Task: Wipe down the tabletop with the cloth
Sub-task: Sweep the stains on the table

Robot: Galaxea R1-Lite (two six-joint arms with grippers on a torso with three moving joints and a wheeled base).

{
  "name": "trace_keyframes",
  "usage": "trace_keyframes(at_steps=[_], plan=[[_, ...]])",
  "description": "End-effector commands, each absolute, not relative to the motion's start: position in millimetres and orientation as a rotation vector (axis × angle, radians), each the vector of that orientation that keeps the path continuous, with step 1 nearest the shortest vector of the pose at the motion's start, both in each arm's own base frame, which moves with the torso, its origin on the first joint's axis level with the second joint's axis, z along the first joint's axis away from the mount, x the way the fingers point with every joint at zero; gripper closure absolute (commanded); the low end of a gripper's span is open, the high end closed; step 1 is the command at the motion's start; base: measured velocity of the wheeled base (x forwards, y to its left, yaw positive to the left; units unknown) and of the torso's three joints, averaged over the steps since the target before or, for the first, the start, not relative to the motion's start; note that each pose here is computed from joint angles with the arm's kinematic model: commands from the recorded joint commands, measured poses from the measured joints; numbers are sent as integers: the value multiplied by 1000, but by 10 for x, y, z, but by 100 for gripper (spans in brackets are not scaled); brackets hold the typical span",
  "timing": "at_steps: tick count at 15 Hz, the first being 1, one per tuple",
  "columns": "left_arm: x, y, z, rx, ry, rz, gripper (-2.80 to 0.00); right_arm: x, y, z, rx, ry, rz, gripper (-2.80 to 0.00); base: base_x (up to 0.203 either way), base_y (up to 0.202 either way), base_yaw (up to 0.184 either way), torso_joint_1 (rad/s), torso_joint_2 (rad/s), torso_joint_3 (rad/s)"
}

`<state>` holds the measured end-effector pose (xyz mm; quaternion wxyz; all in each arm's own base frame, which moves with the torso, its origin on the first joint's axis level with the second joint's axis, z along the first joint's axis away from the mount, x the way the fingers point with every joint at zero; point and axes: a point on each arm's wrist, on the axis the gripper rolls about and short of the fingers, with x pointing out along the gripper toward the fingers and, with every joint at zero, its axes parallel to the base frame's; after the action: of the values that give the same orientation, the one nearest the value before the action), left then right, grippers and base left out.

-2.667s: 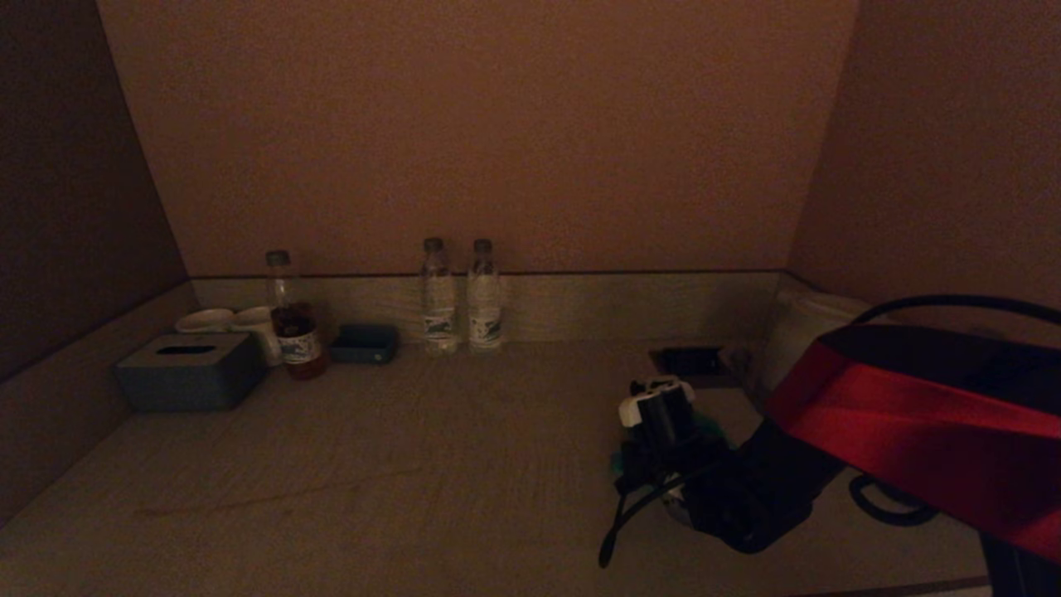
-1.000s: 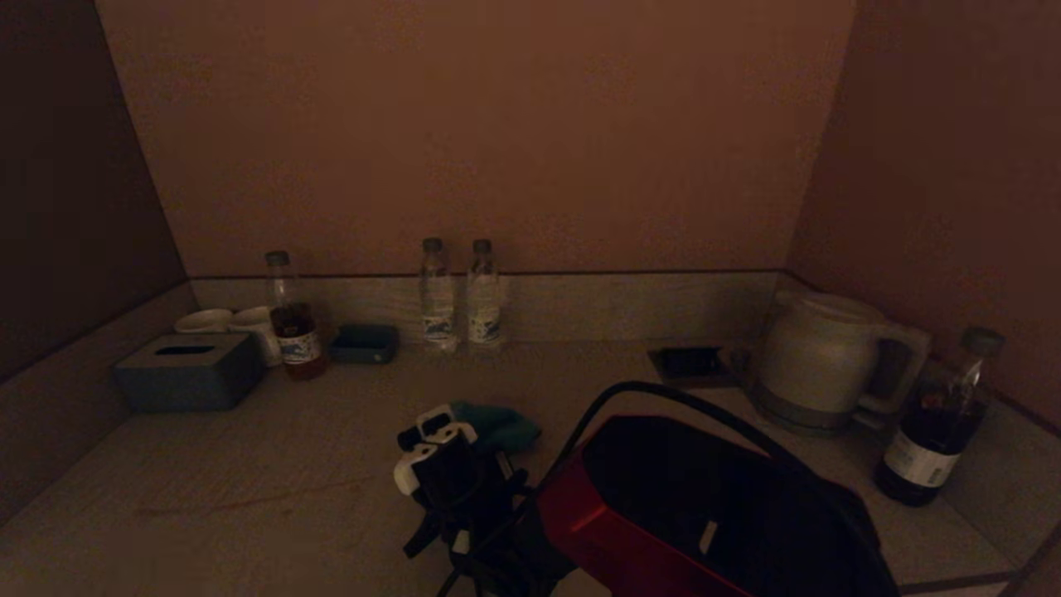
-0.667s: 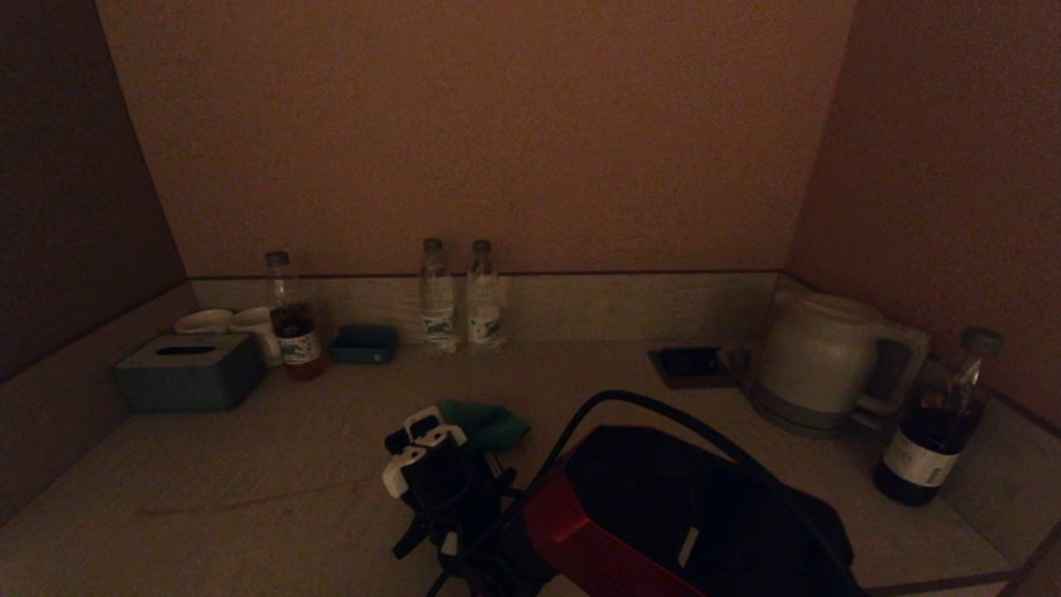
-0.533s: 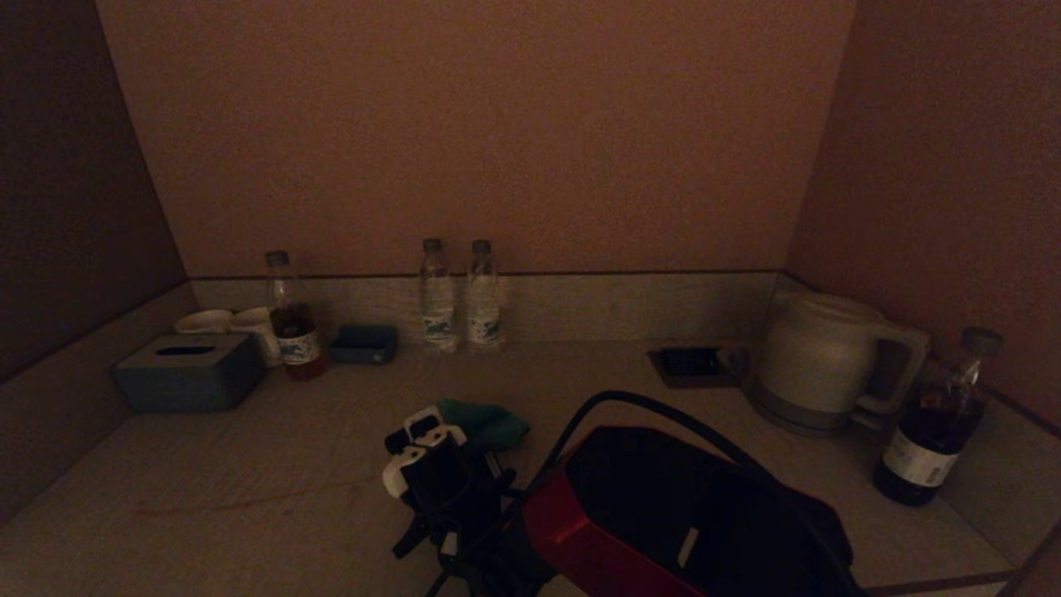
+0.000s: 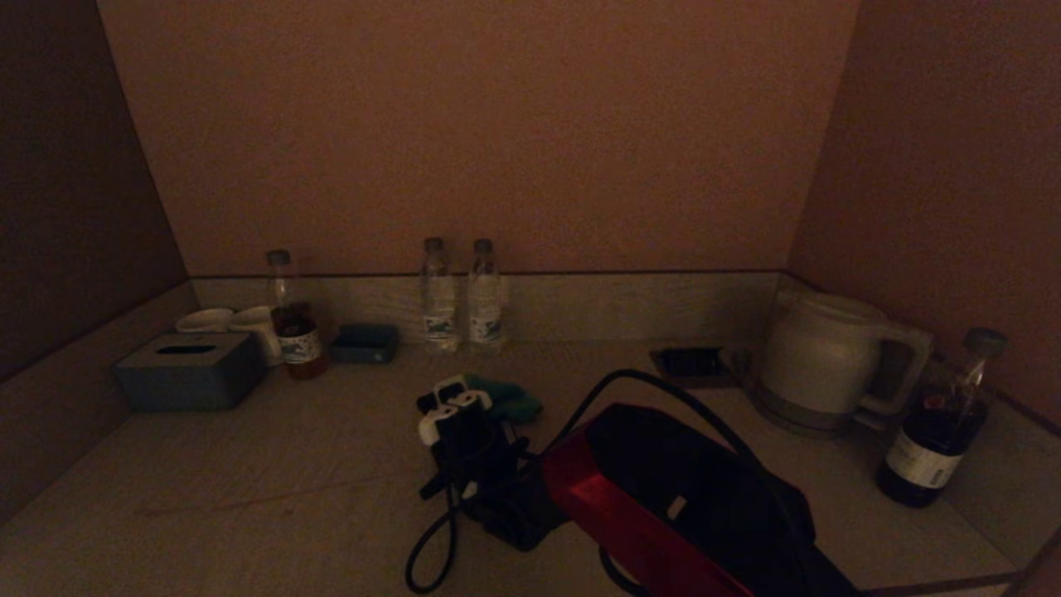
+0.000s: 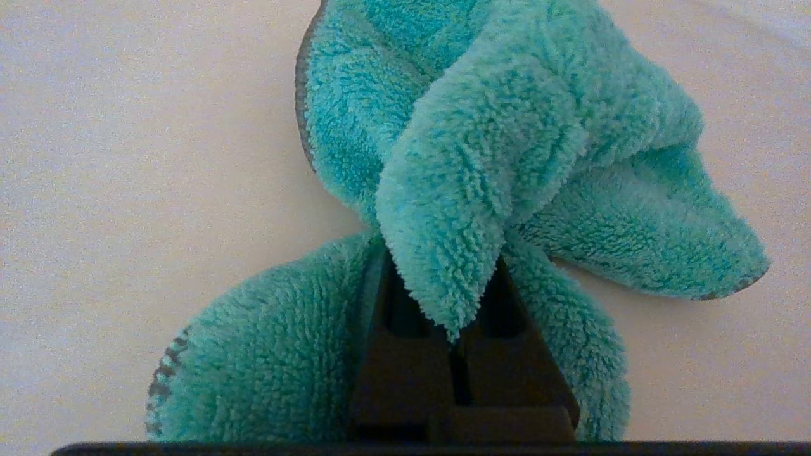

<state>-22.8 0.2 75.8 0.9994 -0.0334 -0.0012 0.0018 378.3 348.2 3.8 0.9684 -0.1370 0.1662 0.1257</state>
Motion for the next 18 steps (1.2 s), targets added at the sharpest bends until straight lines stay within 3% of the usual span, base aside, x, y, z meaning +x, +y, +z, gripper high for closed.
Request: trace_keyframes(at_steps=[1, 8, 18], plan=[[-228, 2, 758, -68, -3, 4, 0, 3927, 3408, -8, -274, 323, 220, 0, 0, 0, 0, 0, 0, 0], [-228, 2, 758, -68, -4, 4, 0, 4187, 2970, 160, -248, 325, 118, 0, 0, 0, 0, 0, 0, 0], [-229, 2, 764, -68, -6, 4, 0, 3767, 2111, 792, -233, 363, 11, 0, 0, 0, 0, 0, 0, 0]])
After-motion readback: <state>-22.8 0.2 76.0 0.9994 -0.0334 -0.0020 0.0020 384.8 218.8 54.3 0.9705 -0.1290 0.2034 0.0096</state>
